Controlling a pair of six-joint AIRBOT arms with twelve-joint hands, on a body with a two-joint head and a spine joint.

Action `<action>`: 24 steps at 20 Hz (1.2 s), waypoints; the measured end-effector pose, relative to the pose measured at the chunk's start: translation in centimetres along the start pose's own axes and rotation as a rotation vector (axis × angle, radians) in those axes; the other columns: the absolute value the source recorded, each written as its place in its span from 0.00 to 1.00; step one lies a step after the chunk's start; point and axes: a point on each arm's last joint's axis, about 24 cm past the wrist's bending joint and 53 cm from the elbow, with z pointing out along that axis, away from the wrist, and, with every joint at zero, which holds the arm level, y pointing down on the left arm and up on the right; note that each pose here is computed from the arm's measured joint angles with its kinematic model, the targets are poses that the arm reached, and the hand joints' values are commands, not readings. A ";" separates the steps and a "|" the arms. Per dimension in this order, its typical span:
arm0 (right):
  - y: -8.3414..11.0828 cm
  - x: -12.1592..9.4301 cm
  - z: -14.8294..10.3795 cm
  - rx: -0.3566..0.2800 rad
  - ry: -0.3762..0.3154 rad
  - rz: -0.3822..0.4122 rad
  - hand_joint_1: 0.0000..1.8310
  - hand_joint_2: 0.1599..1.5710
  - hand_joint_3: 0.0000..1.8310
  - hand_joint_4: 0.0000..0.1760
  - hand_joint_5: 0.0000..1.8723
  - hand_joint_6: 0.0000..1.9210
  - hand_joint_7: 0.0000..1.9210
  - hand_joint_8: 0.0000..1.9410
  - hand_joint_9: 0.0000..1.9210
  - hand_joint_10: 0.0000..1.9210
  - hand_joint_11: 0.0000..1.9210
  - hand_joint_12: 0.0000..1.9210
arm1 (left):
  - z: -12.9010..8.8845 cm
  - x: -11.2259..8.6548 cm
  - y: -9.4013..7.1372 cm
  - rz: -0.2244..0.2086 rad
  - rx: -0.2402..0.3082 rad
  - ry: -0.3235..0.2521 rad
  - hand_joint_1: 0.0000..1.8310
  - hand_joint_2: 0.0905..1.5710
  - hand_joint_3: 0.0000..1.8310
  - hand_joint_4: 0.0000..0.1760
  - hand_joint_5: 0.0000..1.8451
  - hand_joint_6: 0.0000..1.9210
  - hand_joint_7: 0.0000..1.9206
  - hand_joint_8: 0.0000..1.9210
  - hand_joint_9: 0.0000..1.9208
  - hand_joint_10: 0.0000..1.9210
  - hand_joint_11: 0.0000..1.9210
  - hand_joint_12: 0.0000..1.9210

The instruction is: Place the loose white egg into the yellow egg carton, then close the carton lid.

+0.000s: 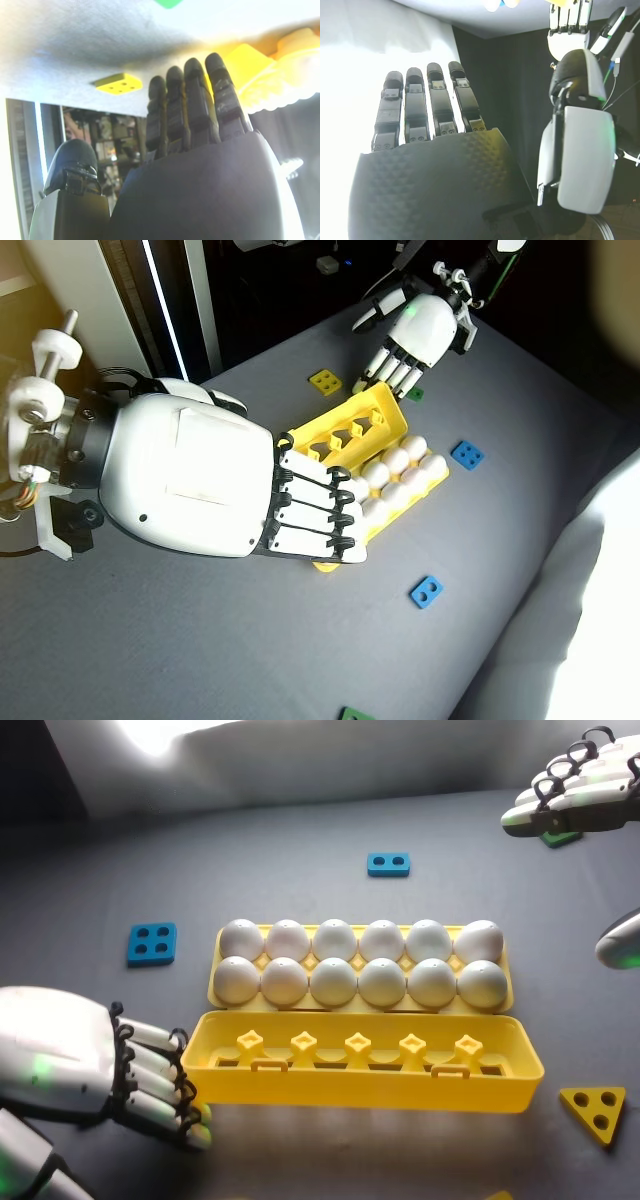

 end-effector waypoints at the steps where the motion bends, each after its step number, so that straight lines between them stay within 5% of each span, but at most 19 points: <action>1: 0.0 0.0 0.0 0.000 0.000 0.000 0.16 0.58 0.01 0.00 0.06 0.00 0.04 0.00 0.02 0.00 0.01 0.00 | -0.1 -0.4 0.1 0.003 -0.003 -0.006 0.00 0.76 0.00 0.00 0.16 0.00 0.14 0.00 0.12 0.00 0.00 0.20; 12: -0.2 0.2 0.0 0.004 0.005 0.001 0.14 0.63 0.01 0.00 0.07 0.00 0.05 0.00 0.02 0.00 0.01 0.01 | -1.7 -5.6 1.0 0.018 -0.022 -0.106 0.00 0.77 0.00 0.00 0.15 0.00 0.13 0.00 0.11 0.00 0.00 0.20; 18: -0.2 0.2 0.0 0.005 0.005 0.000 0.12 0.66 0.00 0.00 0.08 0.00 0.06 0.00 0.03 0.00 0.01 0.03 | -2.5 -9.9 -0.2 0.030 0.038 -0.215 0.00 0.77 0.00 0.00 0.15 0.00 0.13 0.00 0.11 0.00 0.00 0.21; 24: -0.2 0.2 -0.1 0.005 0.004 0.001 0.13 0.66 0.00 0.00 0.07 0.00 0.05 0.00 0.03 0.00 0.00 0.06 | -1.7 -10.7 2.5 0.057 -0.006 -0.217 0.00 0.77 0.00 0.00 0.16 0.00 0.14 0.00 0.12 0.00 0.00 0.21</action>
